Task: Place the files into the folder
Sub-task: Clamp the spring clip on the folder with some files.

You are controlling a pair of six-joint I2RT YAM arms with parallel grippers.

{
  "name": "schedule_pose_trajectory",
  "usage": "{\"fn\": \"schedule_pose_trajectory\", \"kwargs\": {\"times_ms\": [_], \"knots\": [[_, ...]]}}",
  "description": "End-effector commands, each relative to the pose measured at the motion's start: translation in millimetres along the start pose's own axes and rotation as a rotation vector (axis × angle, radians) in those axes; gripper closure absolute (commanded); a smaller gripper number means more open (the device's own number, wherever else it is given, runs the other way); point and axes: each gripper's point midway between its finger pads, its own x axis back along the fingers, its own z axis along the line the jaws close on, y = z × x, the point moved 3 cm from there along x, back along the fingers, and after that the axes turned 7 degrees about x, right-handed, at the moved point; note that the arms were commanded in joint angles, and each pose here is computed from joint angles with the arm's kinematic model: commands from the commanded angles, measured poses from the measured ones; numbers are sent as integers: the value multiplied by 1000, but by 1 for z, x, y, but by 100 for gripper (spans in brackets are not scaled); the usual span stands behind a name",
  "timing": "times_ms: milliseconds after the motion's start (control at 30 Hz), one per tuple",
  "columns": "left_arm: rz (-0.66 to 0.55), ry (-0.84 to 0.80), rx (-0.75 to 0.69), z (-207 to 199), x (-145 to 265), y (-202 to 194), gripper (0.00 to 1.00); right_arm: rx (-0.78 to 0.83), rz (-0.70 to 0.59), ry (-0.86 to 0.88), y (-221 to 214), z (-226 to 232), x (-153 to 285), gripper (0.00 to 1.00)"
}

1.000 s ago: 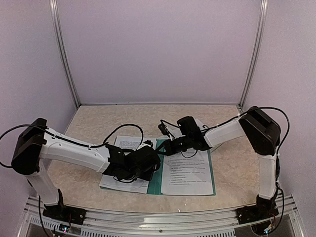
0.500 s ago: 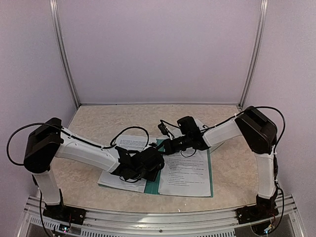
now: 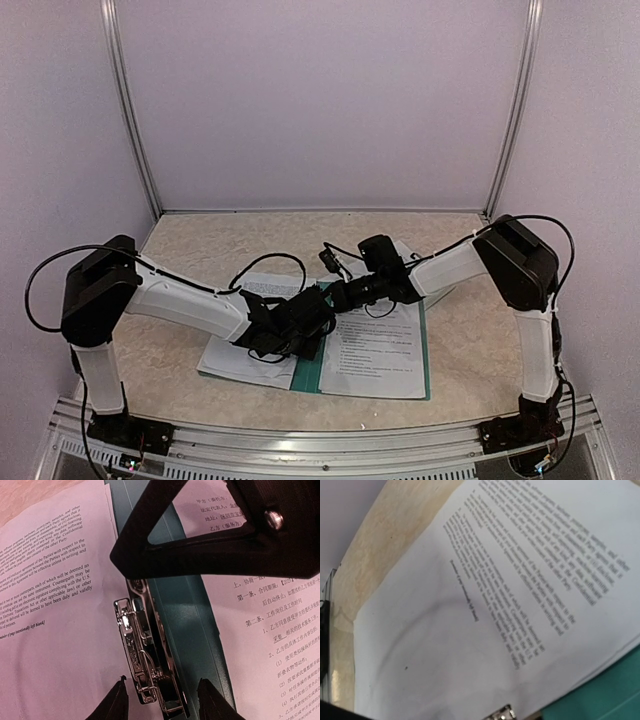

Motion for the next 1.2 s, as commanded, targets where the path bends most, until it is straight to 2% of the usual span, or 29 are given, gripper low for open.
{"fn": "schedule_pose_trajectory", "kwargs": {"times_ms": [0, 167, 500, 700, 1167], "knots": [[14, -4, 3, -4, -3, -2, 55, -74, 62, -57, -24, -23, -5, 100], [32, 8, 11, -3, -6, -6, 56, -75, 63, -57, -25, -23, -4, 100], [69, 14, 8, 1, -12, -20, 73, -77, 53, -69, -22, -23, -2, 100], [78, -9, -58, 6, -9, -27, 82, -97, 38, -84, -24, -24, 1, 100], [80, -87, -135, 13, -3, -42, 85, -92, 33, -131, -34, -24, 0, 100]]}}
